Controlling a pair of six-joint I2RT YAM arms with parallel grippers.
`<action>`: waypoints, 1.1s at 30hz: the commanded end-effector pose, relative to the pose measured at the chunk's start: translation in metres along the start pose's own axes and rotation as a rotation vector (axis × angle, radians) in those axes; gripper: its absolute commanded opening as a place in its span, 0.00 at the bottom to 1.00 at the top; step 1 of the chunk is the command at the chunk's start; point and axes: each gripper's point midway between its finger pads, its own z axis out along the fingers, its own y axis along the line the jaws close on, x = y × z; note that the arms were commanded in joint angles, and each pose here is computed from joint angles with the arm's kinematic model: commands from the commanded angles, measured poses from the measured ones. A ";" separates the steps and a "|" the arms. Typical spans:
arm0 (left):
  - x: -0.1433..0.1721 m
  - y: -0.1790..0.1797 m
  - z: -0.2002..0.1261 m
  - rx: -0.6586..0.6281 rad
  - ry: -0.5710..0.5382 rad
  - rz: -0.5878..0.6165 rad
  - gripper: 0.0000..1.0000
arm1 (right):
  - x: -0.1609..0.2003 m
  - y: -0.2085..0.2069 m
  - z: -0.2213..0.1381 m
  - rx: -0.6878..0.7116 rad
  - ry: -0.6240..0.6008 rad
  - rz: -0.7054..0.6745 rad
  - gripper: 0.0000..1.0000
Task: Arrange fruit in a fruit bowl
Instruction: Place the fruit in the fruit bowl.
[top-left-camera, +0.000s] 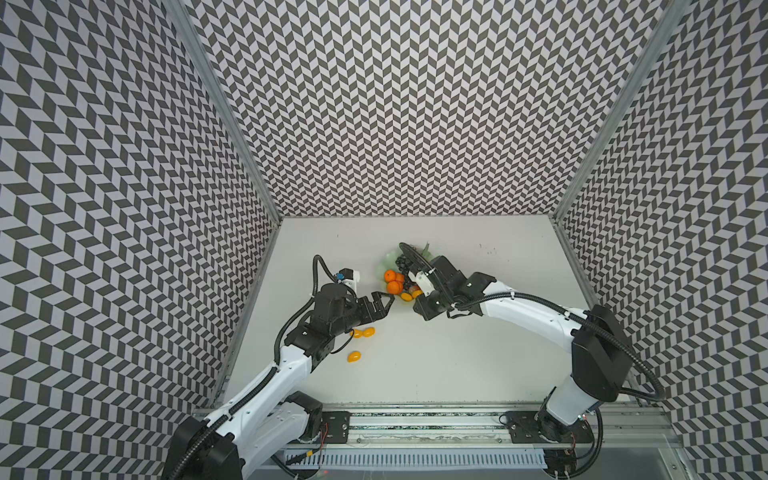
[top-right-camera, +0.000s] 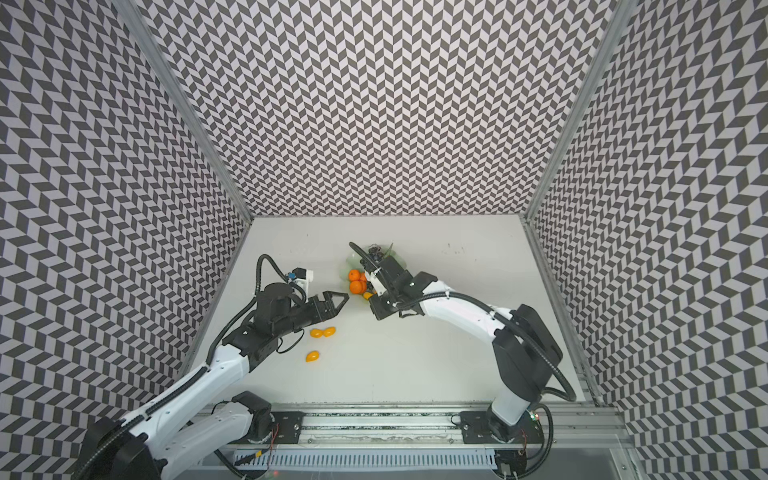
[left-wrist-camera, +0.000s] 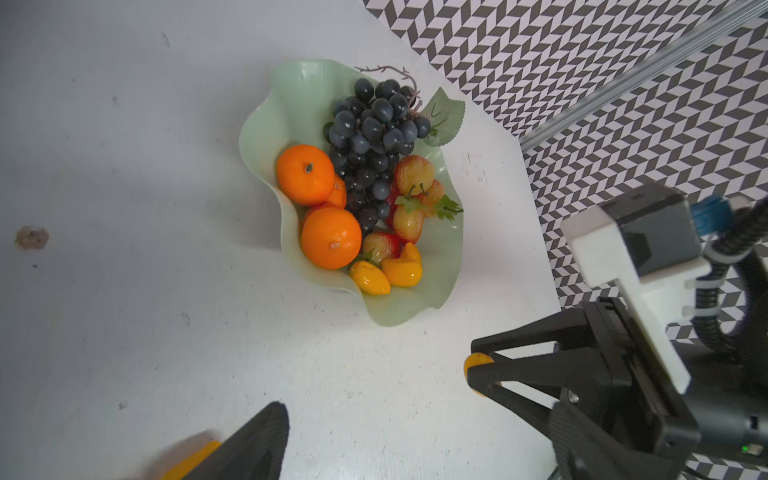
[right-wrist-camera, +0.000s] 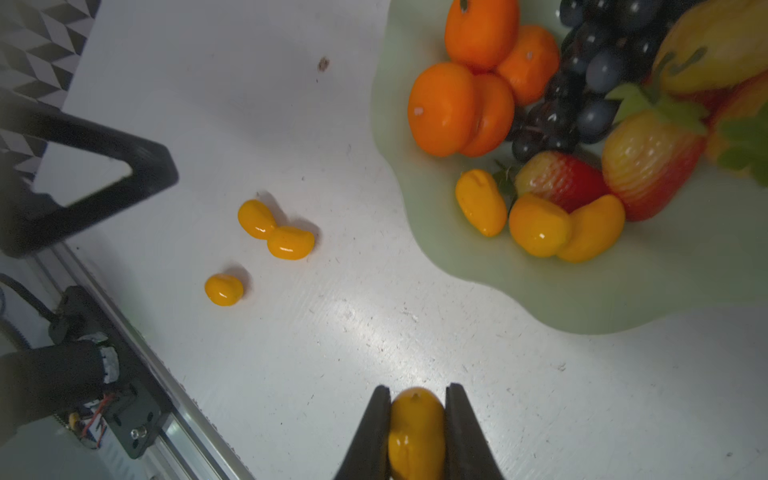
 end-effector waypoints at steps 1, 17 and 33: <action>-0.025 -0.016 0.000 0.057 -0.058 0.036 1.00 | -0.018 -0.005 0.004 -0.003 -0.016 -0.006 0.19; -0.037 0.012 0.014 0.004 -0.050 0.005 1.00 | -0.058 -0.027 0.062 0.026 0.028 0.036 0.19; -0.031 0.020 0.012 -0.007 -0.039 -0.006 1.00 | -0.058 -0.033 0.073 0.054 0.050 0.028 0.25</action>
